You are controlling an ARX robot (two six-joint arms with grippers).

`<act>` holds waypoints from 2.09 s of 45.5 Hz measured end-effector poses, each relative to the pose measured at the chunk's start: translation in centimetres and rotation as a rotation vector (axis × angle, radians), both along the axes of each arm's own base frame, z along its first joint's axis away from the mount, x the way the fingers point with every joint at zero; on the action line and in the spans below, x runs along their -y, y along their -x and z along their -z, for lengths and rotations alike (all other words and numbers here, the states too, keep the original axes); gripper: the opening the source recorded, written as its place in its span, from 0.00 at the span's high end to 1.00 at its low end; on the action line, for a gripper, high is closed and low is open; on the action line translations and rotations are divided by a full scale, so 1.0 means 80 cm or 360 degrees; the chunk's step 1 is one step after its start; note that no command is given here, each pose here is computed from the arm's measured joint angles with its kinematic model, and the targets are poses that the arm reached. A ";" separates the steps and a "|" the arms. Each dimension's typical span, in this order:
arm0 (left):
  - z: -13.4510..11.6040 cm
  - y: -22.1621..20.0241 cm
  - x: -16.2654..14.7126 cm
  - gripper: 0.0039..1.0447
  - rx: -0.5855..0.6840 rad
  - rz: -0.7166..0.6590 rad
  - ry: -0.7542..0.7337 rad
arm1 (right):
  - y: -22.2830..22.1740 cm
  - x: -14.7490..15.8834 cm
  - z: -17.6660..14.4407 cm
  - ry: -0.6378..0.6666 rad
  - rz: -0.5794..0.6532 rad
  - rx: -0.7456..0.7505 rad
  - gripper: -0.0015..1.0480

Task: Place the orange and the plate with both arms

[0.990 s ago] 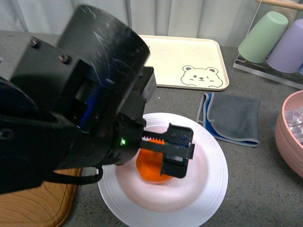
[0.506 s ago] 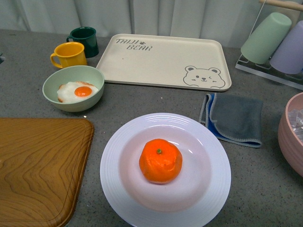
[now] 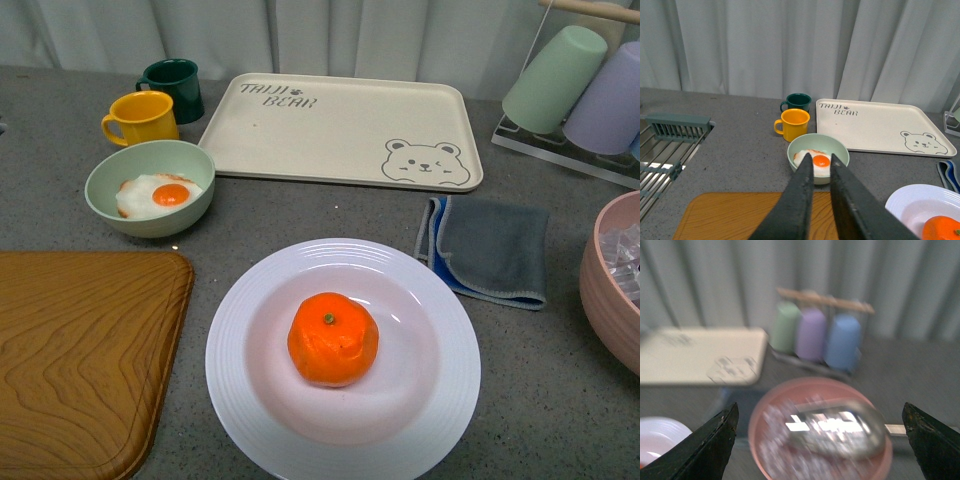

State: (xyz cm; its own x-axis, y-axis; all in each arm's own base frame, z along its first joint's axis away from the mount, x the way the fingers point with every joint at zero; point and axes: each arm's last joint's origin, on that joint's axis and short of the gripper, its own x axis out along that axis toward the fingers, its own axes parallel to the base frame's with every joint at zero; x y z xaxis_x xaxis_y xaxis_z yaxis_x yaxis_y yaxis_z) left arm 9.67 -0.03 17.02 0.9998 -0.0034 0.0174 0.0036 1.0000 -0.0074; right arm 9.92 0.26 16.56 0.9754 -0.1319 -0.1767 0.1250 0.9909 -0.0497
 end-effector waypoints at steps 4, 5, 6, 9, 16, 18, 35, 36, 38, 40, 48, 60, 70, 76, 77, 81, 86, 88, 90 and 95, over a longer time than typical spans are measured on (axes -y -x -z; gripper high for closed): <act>0.000 0.000 0.000 0.72 0.0001 -0.0001 0.0000 | -0.014 -0.014 -0.003 0.0005 -0.0023 -0.0180 0.09; 0.000 0.000 0.000 0.67 0.0001 0.0000 0.0000 | -0.022 -0.021 -0.005 -0.0039 -0.0095 -0.0210 0.09; 0.000 0.000 0.000 0.62 0.0001 -0.0001 0.0000 | -0.027 -0.027 -0.006 -0.0070 -0.0148 -0.0227 0.09; 0.000 0.000 0.000 0.48 0.0001 -0.0001 0.0000 | -0.048 -0.050 -0.010 -0.0228 -0.0366 -0.0312 0.09; 0.000 0.000 0.000 0.24 0.0001 -0.0001 0.0001 | -0.083 -0.080 0.010 -0.0513 -0.0557 -0.0620 0.09; 0.000 0.000 0.000 0.19 0.0001 -0.0001 0.0000 | -0.091 -0.083 0.023 -0.0589 -0.0558 -0.0745 0.09; 0.000 0.000 0.000 0.06 0.0001 -0.0001 -0.0004 | -0.133 -0.063 0.115 -0.1142 -0.0392 -0.1408 0.09; 0.000 0.000 0.000 0.06 0.0001 -0.0001 -0.0004 | -0.136 -0.063 0.118 -0.1174 -0.0395 -0.1413 0.09; 0.000 0.000 0.000 0.06 0.0001 -0.0001 -0.0004 | -0.145 -0.063 0.126 -0.1243 -0.0419 -0.1424 0.09; 0.000 0.000 0.000 0.06 0.0001 -0.0001 -0.0004 | -0.153 -0.066 0.132 -0.1300 -0.0439 -0.1439 0.09; 0.000 0.000 0.000 0.06 0.0001 -0.0001 -0.0004 | -0.176 -0.081 0.148 -0.1398 -0.0511 -0.1480 0.09; 0.000 0.000 0.000 0.06 0.0001 -0.0001 -0.0004 | -0.215 -0.111 0.174 -0.1454 -0.0484 -0.1568 0.30; 0.000 0.000 0.000 0.06 0.0001 -0.0001 -0.0004 | -0.226 -0.123 0.182 -0.1435 -0.0407 -0.1634 0.71; 0.000 0.000 0.000 0.06 0.0001 -0.0001 -0.0004 | -0.229 -0.126 0.175 -0.1454 -0.0539 -0.1573 0.89; 0.000 0.000 0.000 0.06 0.0001 0.0000 -0.0004 | -0.230 -0.126 0.172 -0.1465 -0.0571 -0.1553 0.91; 0.000 0.000 0.000 0.06 0.0001 -0.0001 -0.0004 | -0.232 -0.124 0.163 -0.1477 -0.0629 -0.1448 0.96; 0.000 0.000 0.000 0.06 0.0001 -0.0002 -0.0004 | -0.234 -0.115 0.160 -0.1497 -0.0635 -0.1357 0.96; 0.000 0.000 0.000 0.06 0.0001 -0.0001 -0.0004 | -0.239 -0.110 0.156 -0.1519 -0.0643 -0.1296 0.96; 0.000 0.000 0.000 0.06 0.0001 -0.0001 -0.0004 | -0.243 -0.106 0.151 -0.1539 -0.0653 -0.1252 0.96; 0.000 0.000 0.000 0.06 0.0001 -0.0001 -0.0004 | -0.274 -0.097 0.133 -0.1600 -0.0668 -0.1114 0.96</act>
State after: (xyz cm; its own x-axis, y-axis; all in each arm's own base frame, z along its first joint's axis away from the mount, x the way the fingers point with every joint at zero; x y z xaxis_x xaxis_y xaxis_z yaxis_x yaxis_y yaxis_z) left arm 9.67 -0.03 17.02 0.9998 -0.0031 0.0177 0.0031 1.0000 -0.0048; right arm 31.87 8.00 5.95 0.5701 0.6475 -0.5057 0.0475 0.5885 0.8071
